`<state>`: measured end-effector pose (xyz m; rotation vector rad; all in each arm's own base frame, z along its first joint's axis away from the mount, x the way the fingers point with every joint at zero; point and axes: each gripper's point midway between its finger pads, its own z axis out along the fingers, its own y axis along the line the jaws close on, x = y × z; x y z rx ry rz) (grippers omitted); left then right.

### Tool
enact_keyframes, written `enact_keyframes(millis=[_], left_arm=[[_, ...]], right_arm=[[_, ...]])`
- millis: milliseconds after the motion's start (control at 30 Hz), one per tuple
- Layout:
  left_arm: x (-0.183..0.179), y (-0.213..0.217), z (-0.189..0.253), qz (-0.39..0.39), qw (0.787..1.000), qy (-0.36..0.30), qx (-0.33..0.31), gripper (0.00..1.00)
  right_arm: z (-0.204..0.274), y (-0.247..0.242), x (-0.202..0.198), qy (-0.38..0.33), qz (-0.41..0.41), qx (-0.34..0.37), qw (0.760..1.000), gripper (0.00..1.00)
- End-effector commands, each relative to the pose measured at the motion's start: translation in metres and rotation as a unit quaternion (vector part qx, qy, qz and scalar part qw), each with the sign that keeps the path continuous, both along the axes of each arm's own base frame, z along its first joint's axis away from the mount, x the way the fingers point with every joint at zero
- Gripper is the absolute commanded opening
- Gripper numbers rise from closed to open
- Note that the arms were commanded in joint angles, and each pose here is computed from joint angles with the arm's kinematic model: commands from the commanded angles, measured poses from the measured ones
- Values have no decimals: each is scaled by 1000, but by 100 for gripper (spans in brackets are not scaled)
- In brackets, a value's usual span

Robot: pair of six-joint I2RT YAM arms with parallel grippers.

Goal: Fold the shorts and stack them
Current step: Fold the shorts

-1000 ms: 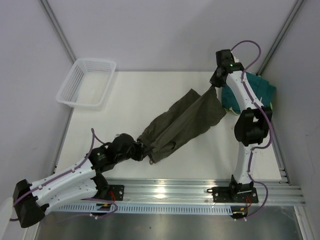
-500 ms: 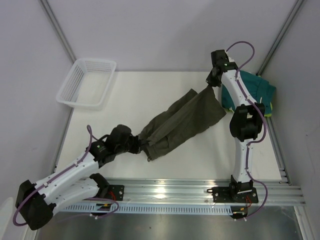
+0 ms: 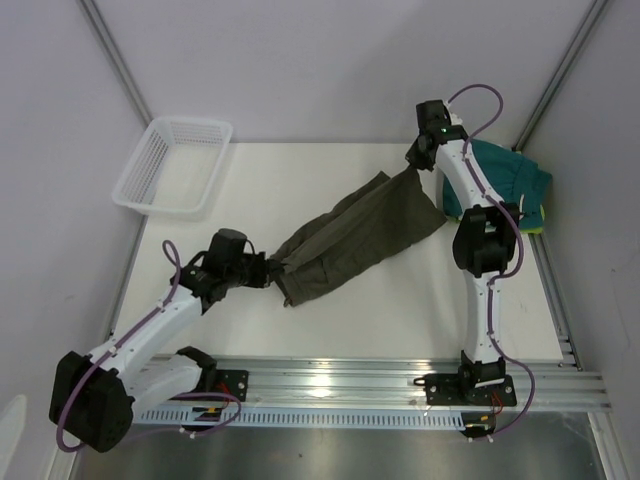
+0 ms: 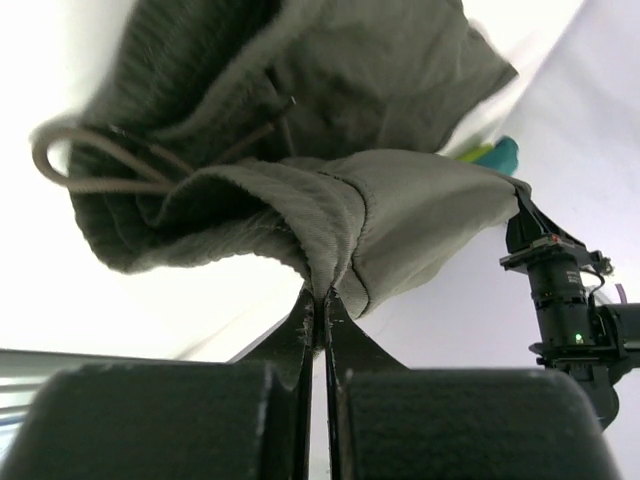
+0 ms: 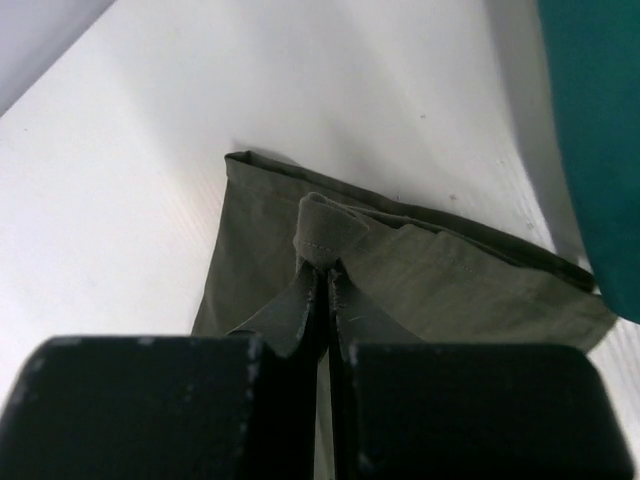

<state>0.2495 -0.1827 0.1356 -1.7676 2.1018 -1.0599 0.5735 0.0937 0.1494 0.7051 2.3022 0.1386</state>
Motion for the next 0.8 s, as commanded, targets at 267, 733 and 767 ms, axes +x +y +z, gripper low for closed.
enact_keyframes(millis=[267,733,767], left_arm=[[46,25,-12,-3,1000,7,29,60],[101,56,68,-73,977,-102,175,99],[98,57,64,-98,971,-96,195,99]], right_arm=[[-3,3,59,-92,-54,45,993,22],[53,5,66,-146,-3,59,988,98],[54,6,63,-141,10,67,988,98]])
